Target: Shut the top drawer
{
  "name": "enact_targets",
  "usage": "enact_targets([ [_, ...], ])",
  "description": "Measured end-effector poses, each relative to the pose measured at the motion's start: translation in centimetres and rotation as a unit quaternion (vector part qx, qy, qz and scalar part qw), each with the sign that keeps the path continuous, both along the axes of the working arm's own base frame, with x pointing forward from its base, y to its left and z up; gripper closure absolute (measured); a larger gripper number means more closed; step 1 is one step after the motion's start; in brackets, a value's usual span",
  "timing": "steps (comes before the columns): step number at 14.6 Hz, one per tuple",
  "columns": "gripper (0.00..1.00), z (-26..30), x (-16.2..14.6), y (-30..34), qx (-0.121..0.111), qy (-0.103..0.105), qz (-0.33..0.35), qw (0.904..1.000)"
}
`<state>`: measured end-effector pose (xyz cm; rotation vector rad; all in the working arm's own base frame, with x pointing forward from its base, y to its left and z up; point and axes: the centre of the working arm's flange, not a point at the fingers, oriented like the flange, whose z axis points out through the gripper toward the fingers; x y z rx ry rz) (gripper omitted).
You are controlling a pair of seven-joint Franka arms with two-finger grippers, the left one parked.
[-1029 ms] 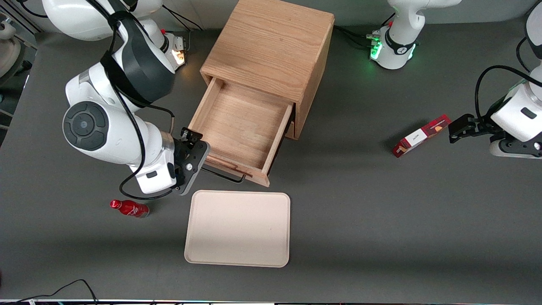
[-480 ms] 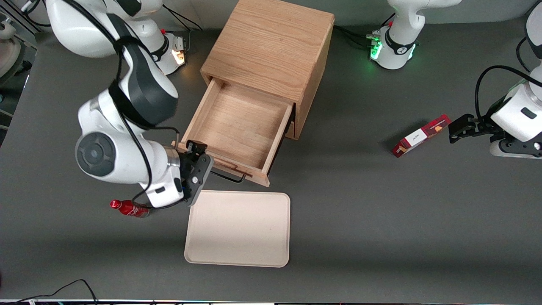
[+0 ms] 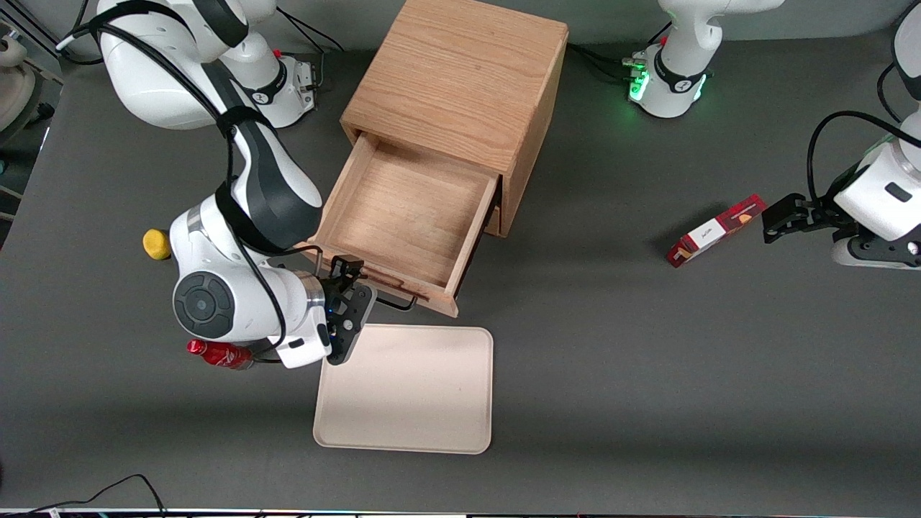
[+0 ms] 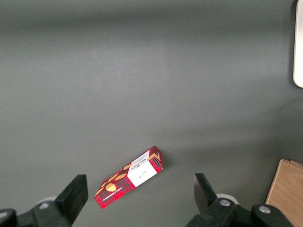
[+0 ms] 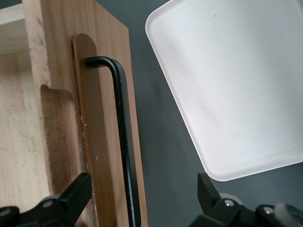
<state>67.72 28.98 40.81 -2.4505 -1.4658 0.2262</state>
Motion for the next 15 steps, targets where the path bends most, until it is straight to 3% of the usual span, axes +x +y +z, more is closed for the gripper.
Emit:
enact_targets([
  [6,0.00,-0.8,0.0,0.3,0.002,0.006,0.001,1.0000],
  [15,0.00,0.4,0.5,-0.3,0.007,-0.007,-0.005,0.9999],
])
